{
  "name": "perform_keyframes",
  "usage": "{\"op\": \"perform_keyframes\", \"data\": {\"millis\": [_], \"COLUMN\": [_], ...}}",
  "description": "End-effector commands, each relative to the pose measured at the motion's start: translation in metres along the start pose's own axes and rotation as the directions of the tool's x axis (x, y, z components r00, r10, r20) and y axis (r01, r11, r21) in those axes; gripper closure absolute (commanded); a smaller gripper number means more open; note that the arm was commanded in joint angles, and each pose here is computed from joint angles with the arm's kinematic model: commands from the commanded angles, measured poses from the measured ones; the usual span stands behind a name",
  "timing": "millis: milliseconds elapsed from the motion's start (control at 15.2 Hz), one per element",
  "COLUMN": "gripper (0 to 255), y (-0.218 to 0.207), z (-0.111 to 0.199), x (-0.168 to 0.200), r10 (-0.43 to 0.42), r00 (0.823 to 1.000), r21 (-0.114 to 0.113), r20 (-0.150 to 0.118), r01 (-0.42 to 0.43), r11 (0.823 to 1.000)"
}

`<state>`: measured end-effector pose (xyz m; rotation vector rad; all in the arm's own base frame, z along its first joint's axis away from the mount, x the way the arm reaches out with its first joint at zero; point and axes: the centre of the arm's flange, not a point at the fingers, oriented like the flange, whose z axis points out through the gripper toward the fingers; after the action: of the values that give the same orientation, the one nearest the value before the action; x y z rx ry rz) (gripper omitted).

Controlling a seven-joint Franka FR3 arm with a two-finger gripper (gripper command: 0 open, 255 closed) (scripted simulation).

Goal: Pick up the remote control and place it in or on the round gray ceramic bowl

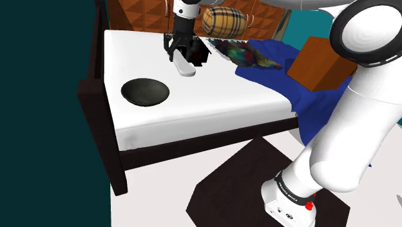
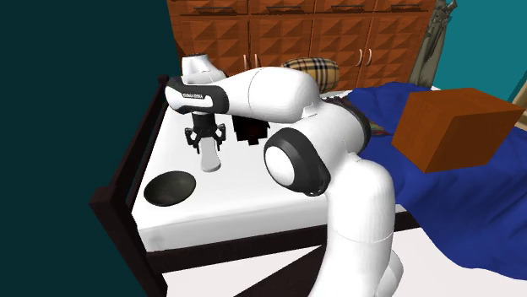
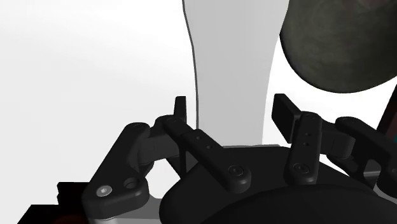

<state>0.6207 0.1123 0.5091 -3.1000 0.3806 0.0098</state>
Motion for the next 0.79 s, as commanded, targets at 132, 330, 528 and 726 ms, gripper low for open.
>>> {"op": "perform_keyframes", "data": {"millis": [132, 330, 528, 726], "gripper": [255, 255, 255, 255], "y": [-0.049, -0.086, -0.123, -0.156], "z": [-0.001, -0.001, -0.001, -0.001], "x": [-0.020, -0.034, -0.048, -0.061], "r10": [0.002, 0.002, 0.002, 0.002], "r00": [1.000, 1.000, 1.000, 1.000], "r21": [0.000, 0.000, 0.000, 0.000], "r20": [0.000, 0.000, 0.000, 0.000], "r01": [-0.002, -0.002, -0.002, -0.002], "r11": [1.000, 1.000, 1.000, 1.000]}}
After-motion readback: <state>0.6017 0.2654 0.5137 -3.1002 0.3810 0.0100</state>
